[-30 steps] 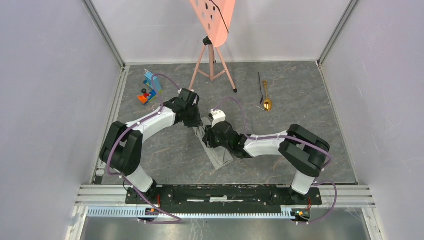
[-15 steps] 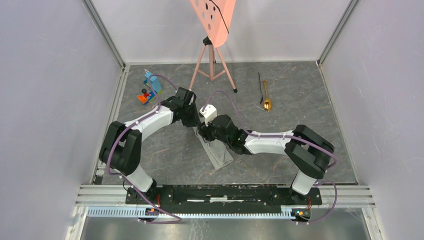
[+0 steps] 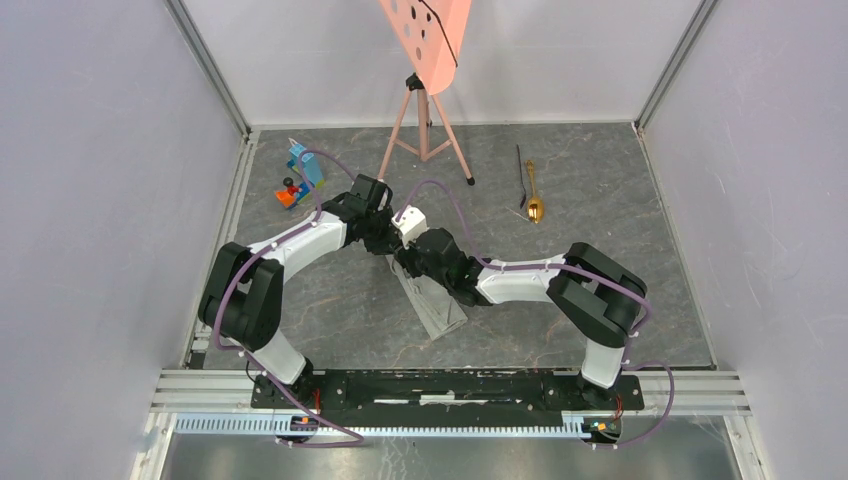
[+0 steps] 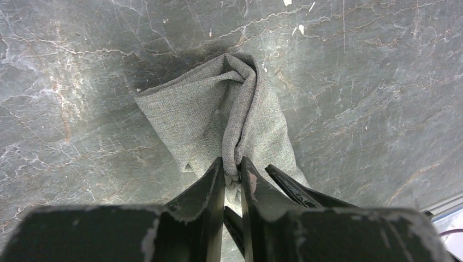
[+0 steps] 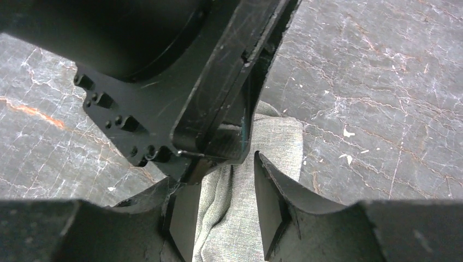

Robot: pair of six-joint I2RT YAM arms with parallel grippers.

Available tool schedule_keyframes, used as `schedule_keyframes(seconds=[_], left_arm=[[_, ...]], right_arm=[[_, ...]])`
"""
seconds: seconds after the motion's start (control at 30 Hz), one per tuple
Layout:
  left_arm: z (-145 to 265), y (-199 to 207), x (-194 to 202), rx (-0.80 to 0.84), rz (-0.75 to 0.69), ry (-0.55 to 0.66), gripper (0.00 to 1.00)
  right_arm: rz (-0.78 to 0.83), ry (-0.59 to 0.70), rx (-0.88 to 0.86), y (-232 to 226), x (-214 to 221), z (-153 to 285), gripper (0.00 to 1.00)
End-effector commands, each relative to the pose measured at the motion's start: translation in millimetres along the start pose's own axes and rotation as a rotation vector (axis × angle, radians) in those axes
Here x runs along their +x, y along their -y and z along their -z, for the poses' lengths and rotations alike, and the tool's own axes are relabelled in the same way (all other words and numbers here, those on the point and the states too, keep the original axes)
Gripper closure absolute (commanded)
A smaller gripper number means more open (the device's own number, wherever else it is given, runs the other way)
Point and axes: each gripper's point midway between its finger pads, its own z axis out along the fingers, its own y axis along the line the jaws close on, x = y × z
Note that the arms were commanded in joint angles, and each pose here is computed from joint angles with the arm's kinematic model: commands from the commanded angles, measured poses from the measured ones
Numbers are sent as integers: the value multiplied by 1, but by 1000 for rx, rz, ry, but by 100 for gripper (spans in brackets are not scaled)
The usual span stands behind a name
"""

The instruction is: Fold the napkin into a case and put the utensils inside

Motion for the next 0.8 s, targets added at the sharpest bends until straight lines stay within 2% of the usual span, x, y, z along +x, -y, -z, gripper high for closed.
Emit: schedule_keyframes(seconds=[0.0,0.33,0.6,0.77], left_arm=[[11,12,-14,35,-15,33,78],[15,15,-18,50,-11,41,79],[15,16,-17,59,-6,37,79],[16,17,-17,66,-2,36,79]], right_arm=[[-41,76,49,7,-21,-5,55],[-69,70,32,2,-14,-2,51],[-86,51,40,3,-5,-2,53],[-93,55,38,3,-2,-3,52]])
